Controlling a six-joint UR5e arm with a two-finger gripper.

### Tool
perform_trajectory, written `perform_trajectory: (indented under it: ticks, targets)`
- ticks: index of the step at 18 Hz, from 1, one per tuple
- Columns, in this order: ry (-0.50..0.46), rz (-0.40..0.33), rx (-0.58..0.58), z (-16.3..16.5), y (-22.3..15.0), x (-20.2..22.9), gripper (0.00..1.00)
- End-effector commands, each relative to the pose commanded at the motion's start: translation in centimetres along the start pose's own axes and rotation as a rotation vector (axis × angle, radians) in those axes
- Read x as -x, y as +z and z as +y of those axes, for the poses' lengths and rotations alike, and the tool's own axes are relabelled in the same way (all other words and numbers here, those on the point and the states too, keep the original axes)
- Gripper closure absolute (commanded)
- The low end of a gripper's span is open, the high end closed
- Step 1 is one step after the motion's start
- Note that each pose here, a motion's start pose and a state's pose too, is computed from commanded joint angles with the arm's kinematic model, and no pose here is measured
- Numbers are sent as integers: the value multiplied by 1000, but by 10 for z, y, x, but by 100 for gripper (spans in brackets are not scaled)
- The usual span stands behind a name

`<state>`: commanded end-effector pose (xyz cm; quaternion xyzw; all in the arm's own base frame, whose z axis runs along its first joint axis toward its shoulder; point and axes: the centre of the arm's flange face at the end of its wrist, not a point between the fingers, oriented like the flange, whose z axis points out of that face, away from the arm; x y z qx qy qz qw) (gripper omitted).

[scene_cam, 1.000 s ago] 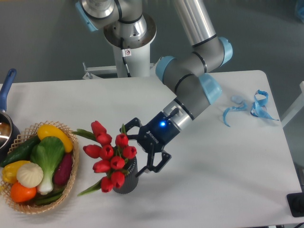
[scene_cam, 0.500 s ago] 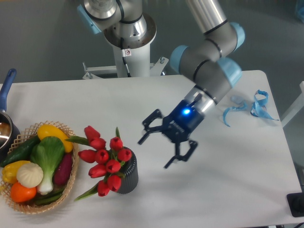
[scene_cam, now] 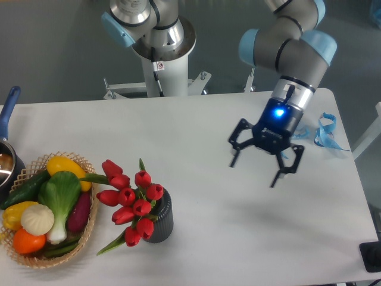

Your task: Insert the flowers into the vase

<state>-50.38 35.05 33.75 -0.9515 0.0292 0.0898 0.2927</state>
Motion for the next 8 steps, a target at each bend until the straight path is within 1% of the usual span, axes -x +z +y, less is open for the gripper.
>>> perform_trajectory:
  ticks: [1,3,5,7,8]
  targets:
    - [0,-19,70,-1,-2,-6,0]
    - [11,-29,121,5,1,-8,0]
    - [36,-23,190,9,8,-18,0]
    - [70,-22,227,0,14,-26,0]
    - [73,-25,253,2,16,-27,0]
